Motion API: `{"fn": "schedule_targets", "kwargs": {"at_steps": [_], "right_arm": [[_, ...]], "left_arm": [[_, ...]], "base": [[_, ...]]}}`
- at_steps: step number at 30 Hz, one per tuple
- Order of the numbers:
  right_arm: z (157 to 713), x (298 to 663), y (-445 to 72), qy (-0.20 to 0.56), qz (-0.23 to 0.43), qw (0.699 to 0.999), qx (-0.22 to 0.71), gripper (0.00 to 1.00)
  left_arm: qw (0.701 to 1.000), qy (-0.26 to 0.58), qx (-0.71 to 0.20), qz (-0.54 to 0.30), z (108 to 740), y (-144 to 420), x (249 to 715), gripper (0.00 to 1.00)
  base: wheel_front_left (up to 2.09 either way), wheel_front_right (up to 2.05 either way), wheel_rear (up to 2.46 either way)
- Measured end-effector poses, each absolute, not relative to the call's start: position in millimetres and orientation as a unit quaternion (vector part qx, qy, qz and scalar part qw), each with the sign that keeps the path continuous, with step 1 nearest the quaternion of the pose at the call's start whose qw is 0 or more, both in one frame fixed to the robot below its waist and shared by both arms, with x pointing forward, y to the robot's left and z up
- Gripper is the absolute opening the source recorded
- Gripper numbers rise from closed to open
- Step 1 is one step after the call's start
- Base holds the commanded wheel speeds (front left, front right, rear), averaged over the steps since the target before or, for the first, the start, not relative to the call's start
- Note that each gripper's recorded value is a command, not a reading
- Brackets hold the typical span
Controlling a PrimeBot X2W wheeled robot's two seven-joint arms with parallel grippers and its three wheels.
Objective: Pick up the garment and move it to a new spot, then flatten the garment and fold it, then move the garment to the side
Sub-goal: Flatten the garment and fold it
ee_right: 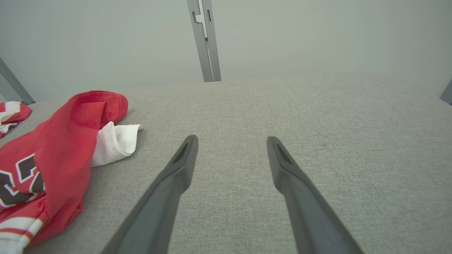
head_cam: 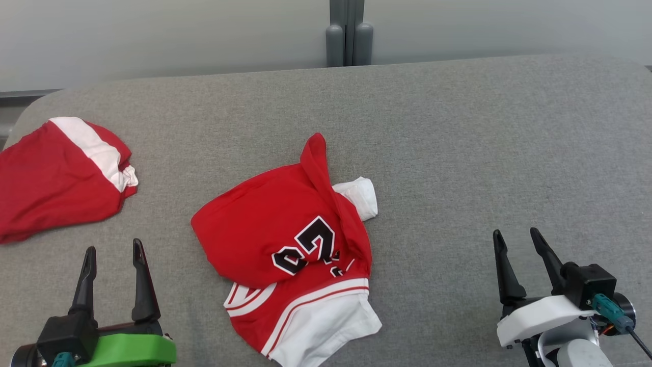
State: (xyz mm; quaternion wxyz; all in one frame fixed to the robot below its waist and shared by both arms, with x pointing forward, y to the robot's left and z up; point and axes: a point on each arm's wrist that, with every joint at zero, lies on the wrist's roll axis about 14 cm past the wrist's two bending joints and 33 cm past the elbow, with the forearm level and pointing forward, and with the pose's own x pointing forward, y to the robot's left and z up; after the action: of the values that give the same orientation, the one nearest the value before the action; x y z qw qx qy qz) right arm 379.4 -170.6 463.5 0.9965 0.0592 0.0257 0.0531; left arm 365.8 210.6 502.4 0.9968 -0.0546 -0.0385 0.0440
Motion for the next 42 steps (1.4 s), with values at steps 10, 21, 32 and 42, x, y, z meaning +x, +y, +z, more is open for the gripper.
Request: {"fn": "schedule_targets", "kwargs": {"at_steps": [10,21,32,42], "right_arm": [[473.3,402.1,-129.2,0.015,0.125,0.991,0.045,1.00],[530.7,480.2,-0.7,-0.003,0.308,0.951,-0.022,1.00],[466.9,502.9,50.6,0.153,0.358,0.919,-0.069,1.00],[412.2,496.5,56.5,0.246,0.359,0.898,-0.060,0.00]], "left_arm": [[0.997,-0.038,-0.042,0.058,501.7,223.8,362.7,1.00],[0.996,-0.032,-0.056,0.064,498.1,221.7,361.7,1.00],[0.993,-0.020,-0.065,0.092,491.8,232.3,354.9,1.00],[0.993,-0.010,-0.066,0.099,486.4,234.4,356.9,1.00]], "base": [[0.00,0.00,0.00],[0.00,0.00,0.00],[0.00,0.00,0.00],[0.00,0.00,0.00]]}}
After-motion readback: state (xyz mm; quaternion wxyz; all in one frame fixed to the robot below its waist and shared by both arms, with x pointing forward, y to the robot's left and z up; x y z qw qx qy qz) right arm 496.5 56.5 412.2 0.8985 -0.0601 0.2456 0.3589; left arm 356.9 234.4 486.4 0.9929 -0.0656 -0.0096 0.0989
